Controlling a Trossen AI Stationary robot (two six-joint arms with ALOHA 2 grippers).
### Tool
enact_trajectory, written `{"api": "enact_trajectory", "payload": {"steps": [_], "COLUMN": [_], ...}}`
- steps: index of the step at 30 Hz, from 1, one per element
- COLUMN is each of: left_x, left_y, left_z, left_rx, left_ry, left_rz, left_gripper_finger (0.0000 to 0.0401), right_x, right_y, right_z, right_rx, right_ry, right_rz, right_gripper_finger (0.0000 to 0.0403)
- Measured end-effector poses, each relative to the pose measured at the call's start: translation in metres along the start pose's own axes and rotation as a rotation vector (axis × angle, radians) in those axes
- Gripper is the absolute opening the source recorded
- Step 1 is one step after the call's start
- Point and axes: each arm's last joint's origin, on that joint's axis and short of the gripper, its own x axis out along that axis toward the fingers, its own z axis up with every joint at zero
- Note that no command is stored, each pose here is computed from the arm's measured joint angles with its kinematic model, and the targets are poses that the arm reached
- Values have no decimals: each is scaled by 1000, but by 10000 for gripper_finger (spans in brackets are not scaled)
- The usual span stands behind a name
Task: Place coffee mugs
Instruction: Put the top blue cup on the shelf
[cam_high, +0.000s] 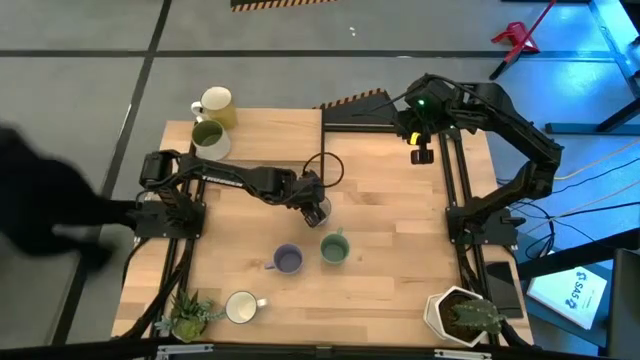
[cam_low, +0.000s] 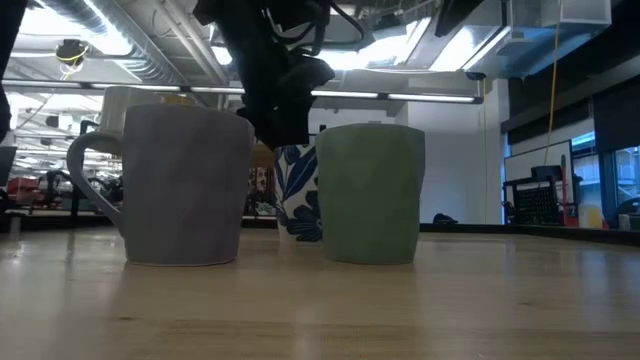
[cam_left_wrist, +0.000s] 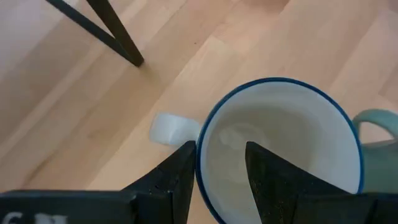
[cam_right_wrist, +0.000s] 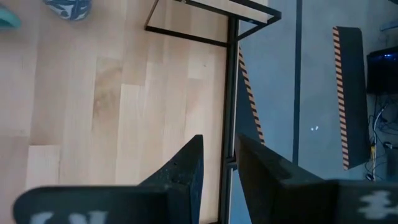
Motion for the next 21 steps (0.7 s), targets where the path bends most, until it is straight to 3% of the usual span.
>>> {"api": "enact_trajectory", "payload": {"steps": [4, 11, 21], "left_x": [0, 0, -6], "left_y": [-1, -1, 5], "left_z": [-1, -2, 0], "left_rx": [-47, -54, -86], "left_ry": [6, 18, 37], "left_rz": [-1, -11, -40], "left_gripper_finger": [115, 14, 5], "right_x": [0, 0, 0], "right_y": [1, 1, 1], "right_z": [-1, -1, -1], "right_rx": [-3, -5, -22], "right_ry": [10, 11, 11], "right_rz": [7, 8, 6], "right_gripper_finger": [85, 85, 85]}}
